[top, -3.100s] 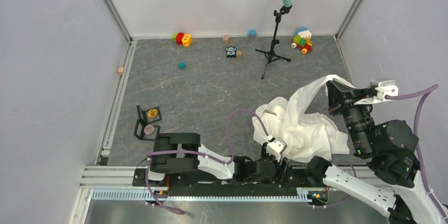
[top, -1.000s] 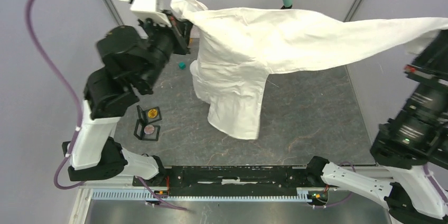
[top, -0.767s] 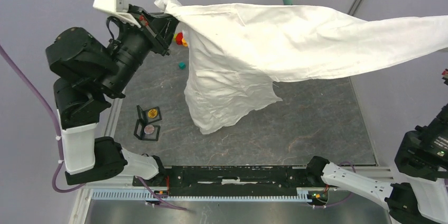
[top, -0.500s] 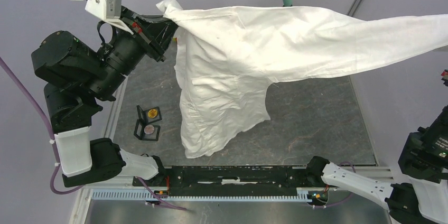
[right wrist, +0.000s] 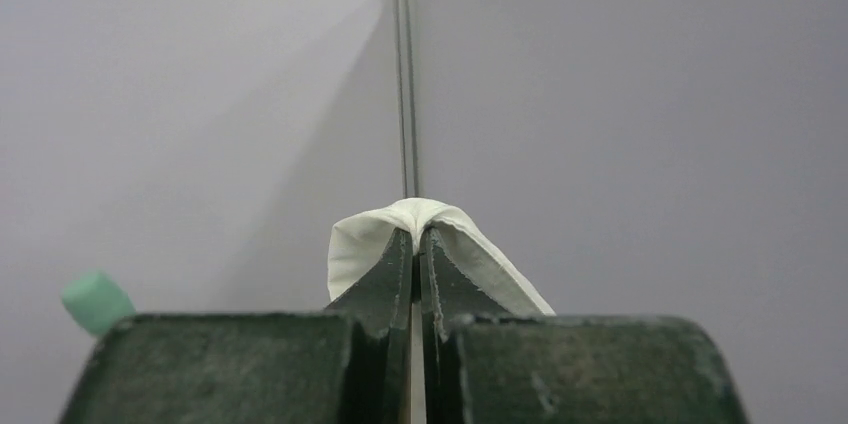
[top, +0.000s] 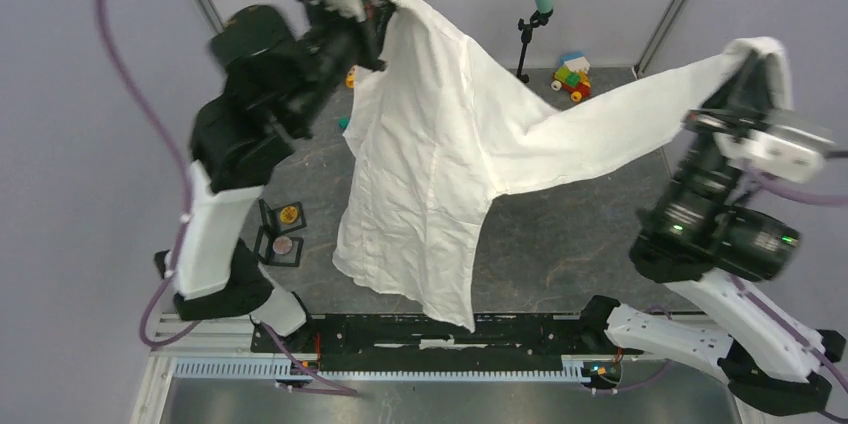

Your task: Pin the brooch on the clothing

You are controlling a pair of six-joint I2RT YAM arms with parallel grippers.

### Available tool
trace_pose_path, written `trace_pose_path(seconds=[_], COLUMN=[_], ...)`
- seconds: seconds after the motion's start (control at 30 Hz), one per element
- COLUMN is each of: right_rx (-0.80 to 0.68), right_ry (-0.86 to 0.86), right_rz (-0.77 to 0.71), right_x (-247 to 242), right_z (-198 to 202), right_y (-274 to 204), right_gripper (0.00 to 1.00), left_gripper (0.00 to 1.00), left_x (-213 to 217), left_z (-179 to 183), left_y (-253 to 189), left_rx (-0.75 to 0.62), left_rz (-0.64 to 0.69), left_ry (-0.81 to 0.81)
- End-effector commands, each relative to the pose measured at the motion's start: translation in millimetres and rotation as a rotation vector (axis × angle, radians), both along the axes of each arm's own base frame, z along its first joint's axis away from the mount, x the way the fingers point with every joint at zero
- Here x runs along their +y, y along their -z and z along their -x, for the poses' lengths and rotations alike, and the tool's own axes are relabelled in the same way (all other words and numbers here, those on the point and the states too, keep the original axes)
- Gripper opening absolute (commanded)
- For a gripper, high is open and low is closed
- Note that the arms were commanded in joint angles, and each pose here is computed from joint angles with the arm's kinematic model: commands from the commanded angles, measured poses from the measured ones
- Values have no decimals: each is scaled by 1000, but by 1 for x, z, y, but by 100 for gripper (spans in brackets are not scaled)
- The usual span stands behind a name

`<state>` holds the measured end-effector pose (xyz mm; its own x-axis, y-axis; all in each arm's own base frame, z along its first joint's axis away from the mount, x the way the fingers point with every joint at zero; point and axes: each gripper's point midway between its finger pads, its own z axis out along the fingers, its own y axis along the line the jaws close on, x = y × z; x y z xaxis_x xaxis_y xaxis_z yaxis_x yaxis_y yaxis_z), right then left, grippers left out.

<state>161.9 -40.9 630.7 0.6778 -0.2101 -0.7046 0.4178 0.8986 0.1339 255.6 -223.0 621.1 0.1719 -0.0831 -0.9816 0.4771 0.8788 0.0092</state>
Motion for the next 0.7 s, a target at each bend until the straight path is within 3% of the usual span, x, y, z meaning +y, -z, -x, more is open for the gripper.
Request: trace_pose_path(seconds=[0.0,0.13,0.23,0.53,0.67], right_rx=[201,272,389,605,697], right_ry=[193,216,246,208,165], right_rz=[63,70,112,27,-46], right_x=[9,15,16,-39,-60], right_z=[-22,-44,-87,-199,-235], right_y=[64,117,145,248,294], right_gripper=[0,0,0,0,1], left_gripper=[2,2,2,3,16], left_x=[-35,-46,-47,-49,-57], left_z=[-88,-129,-160,-235,-276], left_y=[98,155,198,313,342], left_rx=[207,338,452,706,689], left_rz=[-203,-241,-251,-239,-210], left_ry=[-89,-40,-38,11,5])
